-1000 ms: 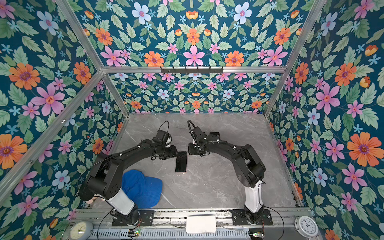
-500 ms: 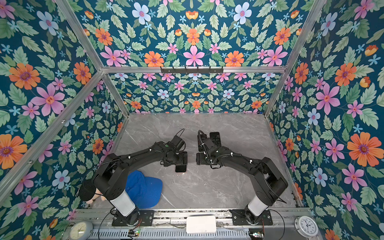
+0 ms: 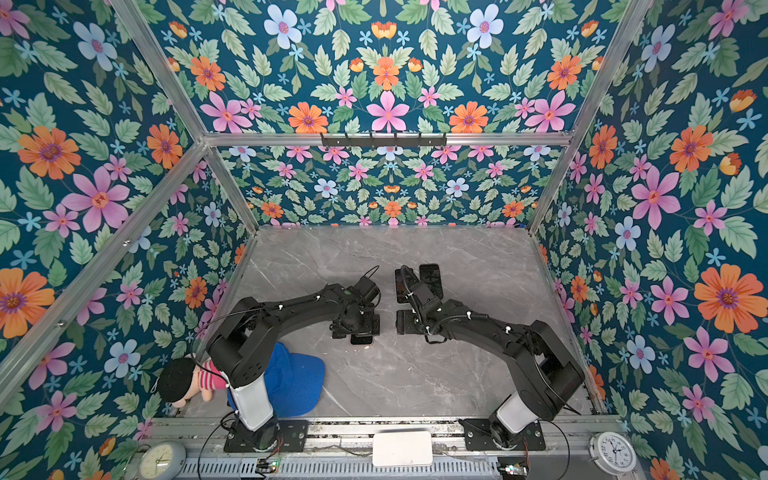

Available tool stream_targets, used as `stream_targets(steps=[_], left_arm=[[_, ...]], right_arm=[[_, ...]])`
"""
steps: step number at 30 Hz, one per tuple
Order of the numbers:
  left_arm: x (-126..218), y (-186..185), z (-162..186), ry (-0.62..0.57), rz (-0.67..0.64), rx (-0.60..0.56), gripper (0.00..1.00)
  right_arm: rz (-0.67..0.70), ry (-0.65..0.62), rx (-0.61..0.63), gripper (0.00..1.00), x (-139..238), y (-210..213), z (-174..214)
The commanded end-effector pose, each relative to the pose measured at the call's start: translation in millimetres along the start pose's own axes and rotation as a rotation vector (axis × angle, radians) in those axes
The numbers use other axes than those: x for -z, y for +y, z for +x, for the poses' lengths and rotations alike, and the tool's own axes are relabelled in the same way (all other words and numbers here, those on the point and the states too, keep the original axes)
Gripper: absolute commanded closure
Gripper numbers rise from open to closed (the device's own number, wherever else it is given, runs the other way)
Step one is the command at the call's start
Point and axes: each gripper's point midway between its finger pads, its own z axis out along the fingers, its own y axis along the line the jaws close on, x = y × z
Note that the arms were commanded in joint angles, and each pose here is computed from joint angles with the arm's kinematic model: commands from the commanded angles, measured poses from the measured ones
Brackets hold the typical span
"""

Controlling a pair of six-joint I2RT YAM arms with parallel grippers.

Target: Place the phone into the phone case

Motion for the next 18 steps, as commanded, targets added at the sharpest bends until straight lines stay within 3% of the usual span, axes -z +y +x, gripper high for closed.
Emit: stream_targets(steps=[1,11,18], left_arm=[[-10.4,0.3,4.3,0.029,0.001,0.007,0.0],[-17.1,2.3,2.0,0.026,-0.021,0.005,0.16],[-15.0,-2.3,-0.8,0.019,-0.003,0.016,0.32]], right_arm=[[0.012,-0.036,-0.009,0.16,3.3,-2.3,-5.7],[0.044,-0.066,-0.023,0.16,9.6,-16.7,-1.6],[0.057,-0.059,-0.023,0.16,7.7,-19.3,-1.1]])
